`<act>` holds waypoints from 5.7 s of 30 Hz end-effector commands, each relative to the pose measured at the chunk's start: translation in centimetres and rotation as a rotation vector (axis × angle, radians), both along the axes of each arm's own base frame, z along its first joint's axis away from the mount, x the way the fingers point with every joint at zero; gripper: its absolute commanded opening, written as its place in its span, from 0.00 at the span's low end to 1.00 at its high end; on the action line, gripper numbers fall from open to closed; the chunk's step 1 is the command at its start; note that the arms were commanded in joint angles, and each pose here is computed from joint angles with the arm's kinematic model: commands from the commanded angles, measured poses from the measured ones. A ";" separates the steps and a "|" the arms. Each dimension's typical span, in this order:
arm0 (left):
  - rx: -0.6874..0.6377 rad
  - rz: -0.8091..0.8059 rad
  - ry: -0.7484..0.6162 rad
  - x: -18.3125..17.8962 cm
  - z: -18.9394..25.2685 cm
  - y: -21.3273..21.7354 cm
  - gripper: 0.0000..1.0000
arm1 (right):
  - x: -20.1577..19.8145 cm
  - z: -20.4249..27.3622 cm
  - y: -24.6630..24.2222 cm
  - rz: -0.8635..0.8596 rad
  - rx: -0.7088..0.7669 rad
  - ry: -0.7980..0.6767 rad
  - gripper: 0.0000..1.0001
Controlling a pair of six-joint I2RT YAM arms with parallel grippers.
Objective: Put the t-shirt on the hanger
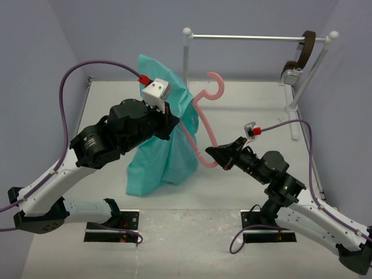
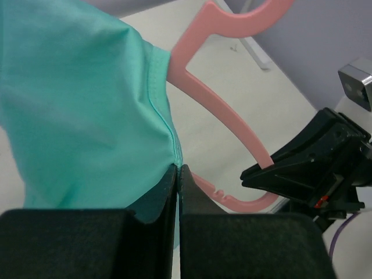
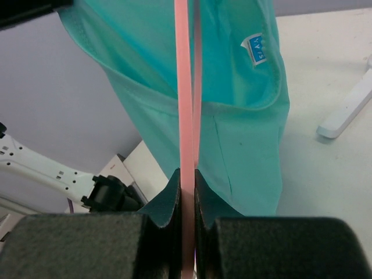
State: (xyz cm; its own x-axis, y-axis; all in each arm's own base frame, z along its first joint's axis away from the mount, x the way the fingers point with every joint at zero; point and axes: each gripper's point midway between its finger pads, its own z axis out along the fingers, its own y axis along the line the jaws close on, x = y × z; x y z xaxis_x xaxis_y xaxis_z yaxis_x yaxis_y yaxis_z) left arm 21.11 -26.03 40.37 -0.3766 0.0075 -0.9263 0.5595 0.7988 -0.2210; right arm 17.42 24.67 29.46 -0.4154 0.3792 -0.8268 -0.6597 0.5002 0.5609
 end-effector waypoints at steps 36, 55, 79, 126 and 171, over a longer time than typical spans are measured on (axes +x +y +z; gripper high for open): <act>0.663 -0.558 -0.573 -0.8 -0.1 2.3 1.00 | -0.9 -1.8 -4.1 0.101 -0.300 -0.619 0.00; 0.742 -0.481 -0.479 -0.9 -4.4 5.4 0.99 | -2.6 -1.9 -2.3 0.307 -0.368 -0.765 0.00; 0.469 -0.684 -0.500 -6.6 -3.5 3.8 0.00 | -0.1 -0.2 -2.5 0.201 -0.377 -0.739 0.18; 0.204 -0.386 -0.460 -4.3 -2.7 3.7 0.00 | 8.8 -11.1 -8.6 -0.669 -0.105 0.356 0.00; 0.016 -0.840 -0.343 -3.7 -4.5 -10.7 0.00 | -1.0 9.3 -12.4 -0.326 -0.310 0.026 0.55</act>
